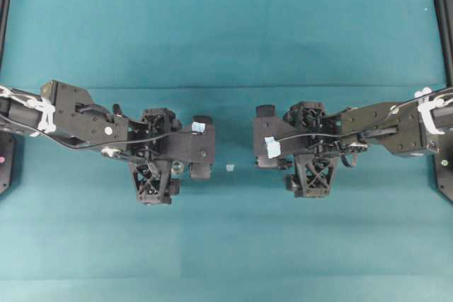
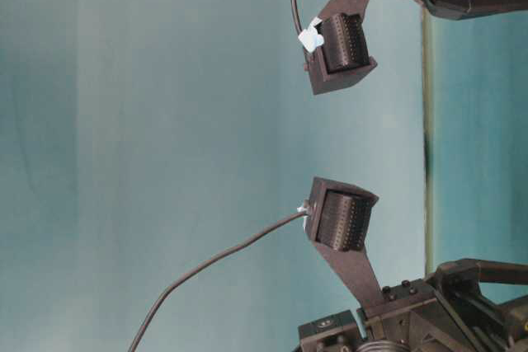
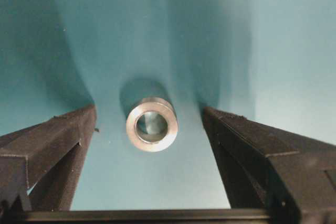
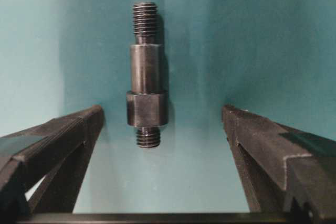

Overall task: Insert the washer onto the shaft with both hands.
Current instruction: 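Close left gripper on the washer and right gripper on the shaft collar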

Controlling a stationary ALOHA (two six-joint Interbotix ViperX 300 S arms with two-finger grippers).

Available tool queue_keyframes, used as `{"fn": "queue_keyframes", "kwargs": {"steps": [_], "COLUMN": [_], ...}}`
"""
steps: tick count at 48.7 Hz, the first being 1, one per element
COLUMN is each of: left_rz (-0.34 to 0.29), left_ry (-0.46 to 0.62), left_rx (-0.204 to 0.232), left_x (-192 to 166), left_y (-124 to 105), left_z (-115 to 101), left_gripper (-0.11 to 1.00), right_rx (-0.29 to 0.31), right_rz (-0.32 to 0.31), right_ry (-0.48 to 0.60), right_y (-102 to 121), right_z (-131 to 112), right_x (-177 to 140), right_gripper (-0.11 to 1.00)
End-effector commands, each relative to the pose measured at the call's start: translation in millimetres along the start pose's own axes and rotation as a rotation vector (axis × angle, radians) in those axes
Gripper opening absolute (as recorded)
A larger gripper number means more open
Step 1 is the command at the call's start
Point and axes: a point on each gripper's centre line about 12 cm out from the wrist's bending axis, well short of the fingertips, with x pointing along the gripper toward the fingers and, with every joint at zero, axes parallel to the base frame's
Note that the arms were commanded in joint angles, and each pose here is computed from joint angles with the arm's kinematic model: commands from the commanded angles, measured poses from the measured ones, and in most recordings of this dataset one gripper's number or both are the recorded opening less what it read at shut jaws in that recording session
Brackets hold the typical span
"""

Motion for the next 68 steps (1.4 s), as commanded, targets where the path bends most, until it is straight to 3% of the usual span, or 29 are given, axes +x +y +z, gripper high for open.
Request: {"fn": "queue_keyframes", "kwargs": {"steps": [1,19,32,55,62,68], "left_rz": [0.001,0.000,0.000,0.001,0.000,0.000], "left_ry": [-0.011,-0.011,-0.011,-0.008,-0.009,-0.009], "left_rx": [0.000,0.001,0.001,-0.002,0.001,0.001], "left_x": [-0.9,-0.9,-0.9,-0.2,-0.7,-0.7], "left_y": [0.1,-0.4,-0.4,0.1,-0.5,-0.5], "left_z": [2.2,2.2,2.2,1.3,1.6,1.6], "left_gripper": [0.93,0.93,0.92,0.91,0.77,0.53], "right_rx": [0.001,0.001,0.000,-0.002,0.000,-0.003], "right_rz": [-0.008,-0.007,-0.005,-0.002,-0.001,0.000], "right_ry": [-0.017,-0.014,-0.004,0.008,0.023,0.032], "right_y": [-5.1,-5.1,-3.4,-1.7,-1.5,-1.5], "right_z": [5.9,5.9,4.0,0.8,-0.4,-0.9], "right_x": [-0.4,-0.1,0.3,2.4,3.9,4.9], "right_gripper": [0.80,0.79,0.66,0.65,0.55,0.34]}}
